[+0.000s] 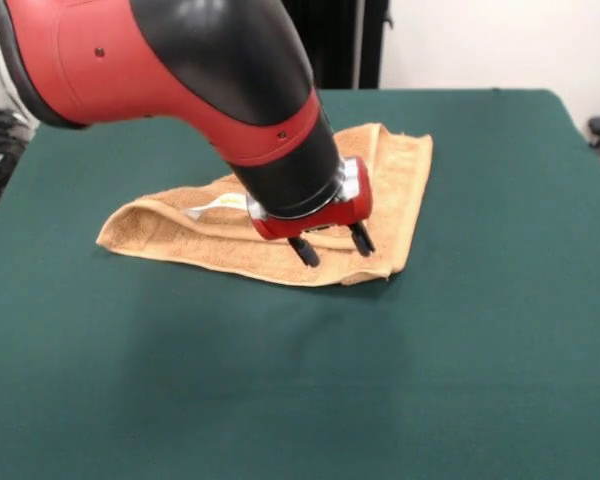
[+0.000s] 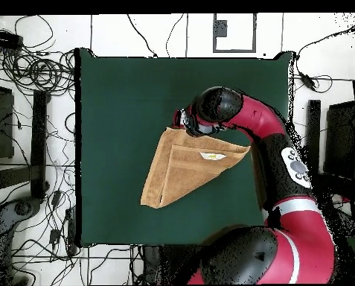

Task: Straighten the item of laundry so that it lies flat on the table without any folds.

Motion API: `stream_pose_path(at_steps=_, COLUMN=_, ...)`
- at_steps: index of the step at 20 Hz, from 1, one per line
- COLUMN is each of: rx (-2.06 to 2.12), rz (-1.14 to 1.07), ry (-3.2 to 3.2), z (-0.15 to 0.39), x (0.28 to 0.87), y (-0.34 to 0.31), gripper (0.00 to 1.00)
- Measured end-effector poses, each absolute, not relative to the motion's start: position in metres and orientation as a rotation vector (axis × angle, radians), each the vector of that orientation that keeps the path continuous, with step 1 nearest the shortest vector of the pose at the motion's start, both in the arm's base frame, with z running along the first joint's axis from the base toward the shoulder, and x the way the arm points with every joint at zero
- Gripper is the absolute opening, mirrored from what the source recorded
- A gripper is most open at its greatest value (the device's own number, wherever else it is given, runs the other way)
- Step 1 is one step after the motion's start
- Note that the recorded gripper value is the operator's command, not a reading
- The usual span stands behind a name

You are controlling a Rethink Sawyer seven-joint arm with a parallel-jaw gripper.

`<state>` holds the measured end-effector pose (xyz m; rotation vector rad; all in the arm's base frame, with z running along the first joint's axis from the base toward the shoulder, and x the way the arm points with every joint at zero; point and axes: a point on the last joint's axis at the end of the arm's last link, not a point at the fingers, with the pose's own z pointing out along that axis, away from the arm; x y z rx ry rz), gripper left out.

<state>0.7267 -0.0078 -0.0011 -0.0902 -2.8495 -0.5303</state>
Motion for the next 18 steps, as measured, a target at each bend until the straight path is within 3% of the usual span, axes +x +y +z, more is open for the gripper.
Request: stream_pose_path(at_steps=18, rx=-0.117, rz=-0.564, ry=-2.737, z=-0.010, x=0.704, y=-0.010, gripper=1.00)
